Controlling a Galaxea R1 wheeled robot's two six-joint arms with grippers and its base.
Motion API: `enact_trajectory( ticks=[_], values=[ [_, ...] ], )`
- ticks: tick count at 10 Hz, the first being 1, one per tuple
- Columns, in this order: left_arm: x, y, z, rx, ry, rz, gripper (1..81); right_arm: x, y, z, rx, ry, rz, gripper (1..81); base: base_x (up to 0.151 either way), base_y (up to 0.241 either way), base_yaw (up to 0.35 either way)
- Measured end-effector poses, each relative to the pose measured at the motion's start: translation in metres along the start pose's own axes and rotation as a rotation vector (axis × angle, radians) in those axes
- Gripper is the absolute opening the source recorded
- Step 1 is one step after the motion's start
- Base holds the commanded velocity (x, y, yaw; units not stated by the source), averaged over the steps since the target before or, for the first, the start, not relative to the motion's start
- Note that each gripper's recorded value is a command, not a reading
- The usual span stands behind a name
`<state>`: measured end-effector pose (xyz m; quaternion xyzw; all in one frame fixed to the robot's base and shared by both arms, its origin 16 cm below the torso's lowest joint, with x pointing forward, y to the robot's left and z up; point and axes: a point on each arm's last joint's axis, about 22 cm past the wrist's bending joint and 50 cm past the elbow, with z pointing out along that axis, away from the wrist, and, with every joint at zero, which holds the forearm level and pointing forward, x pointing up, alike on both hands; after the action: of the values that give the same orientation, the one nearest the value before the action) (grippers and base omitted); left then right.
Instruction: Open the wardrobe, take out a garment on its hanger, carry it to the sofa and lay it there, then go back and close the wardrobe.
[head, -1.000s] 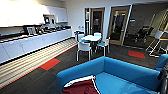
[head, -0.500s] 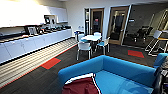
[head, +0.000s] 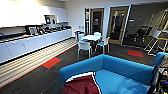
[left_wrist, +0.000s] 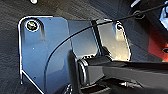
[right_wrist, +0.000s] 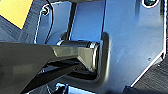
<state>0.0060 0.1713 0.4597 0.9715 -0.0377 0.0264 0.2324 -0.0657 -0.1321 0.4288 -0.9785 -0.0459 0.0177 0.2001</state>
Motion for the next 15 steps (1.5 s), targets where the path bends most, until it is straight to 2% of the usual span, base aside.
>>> enact_trajectory(
  ticks=[6,15],
  values=[
    [-0.0047,0.0004,0.0001,0.000,-0.004,-0.001,81.1,-0.0009,-0.0002,0.0000,0.000,-0.001,0.000,81.1,-0.081,0.000,0.000],
    [-0.0040,-0.0018,0.0000,0.005,-0.005,0.000,81.1,-0.0026,-0.0002,-0.0001,0.000,-0.004,0.000,81.1,0.000,0.000,0.000]
  ],
)
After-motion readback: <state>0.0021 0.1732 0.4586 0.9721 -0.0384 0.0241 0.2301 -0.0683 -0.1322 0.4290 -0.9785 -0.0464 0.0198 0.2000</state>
